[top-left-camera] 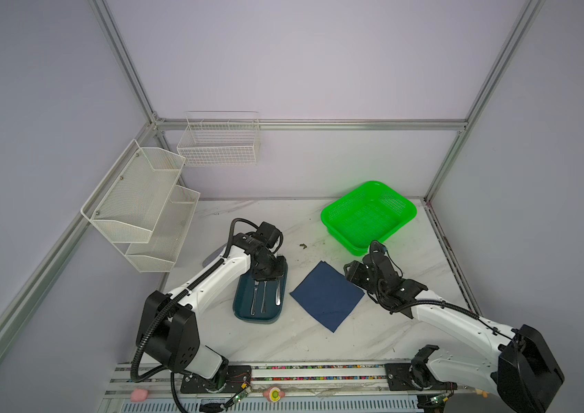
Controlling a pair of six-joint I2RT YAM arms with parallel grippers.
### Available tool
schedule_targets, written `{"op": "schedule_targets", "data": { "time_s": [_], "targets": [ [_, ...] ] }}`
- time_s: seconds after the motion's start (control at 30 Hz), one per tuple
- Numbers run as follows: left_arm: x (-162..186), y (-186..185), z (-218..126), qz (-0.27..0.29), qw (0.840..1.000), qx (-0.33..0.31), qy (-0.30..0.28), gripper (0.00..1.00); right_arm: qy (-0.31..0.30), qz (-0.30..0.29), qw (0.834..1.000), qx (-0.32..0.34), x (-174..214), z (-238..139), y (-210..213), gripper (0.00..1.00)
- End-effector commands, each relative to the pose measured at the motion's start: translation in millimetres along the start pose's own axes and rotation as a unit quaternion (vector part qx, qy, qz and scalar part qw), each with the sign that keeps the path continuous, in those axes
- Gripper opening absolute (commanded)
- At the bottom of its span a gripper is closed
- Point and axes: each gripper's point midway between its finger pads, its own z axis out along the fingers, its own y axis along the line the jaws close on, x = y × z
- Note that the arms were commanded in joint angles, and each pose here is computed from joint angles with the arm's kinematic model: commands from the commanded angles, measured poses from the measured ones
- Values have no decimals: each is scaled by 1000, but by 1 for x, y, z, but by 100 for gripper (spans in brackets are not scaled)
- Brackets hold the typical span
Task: Place the utensils on the paper napkin and roll it up
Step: 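Lift the fork with the left gripper and carry it over the napkin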
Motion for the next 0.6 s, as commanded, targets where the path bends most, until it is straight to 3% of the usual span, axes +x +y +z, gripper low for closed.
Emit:
{"op": "schedule_targets", "data": {
  "time_s": [0.0,0.33,0.57],
  "targets": [
    [-24,-48,-19,9,997,66,-31,0,6,11,1000,5,2,0,-9,59],
    [-37,-116,26,29,996,89,-1,0,32,12,999,-2,8,3,-24,58],
    [-41,-149,70,10,995,101,21,0,53,7,999,-13,18,4,-30,58]
  ]
}}
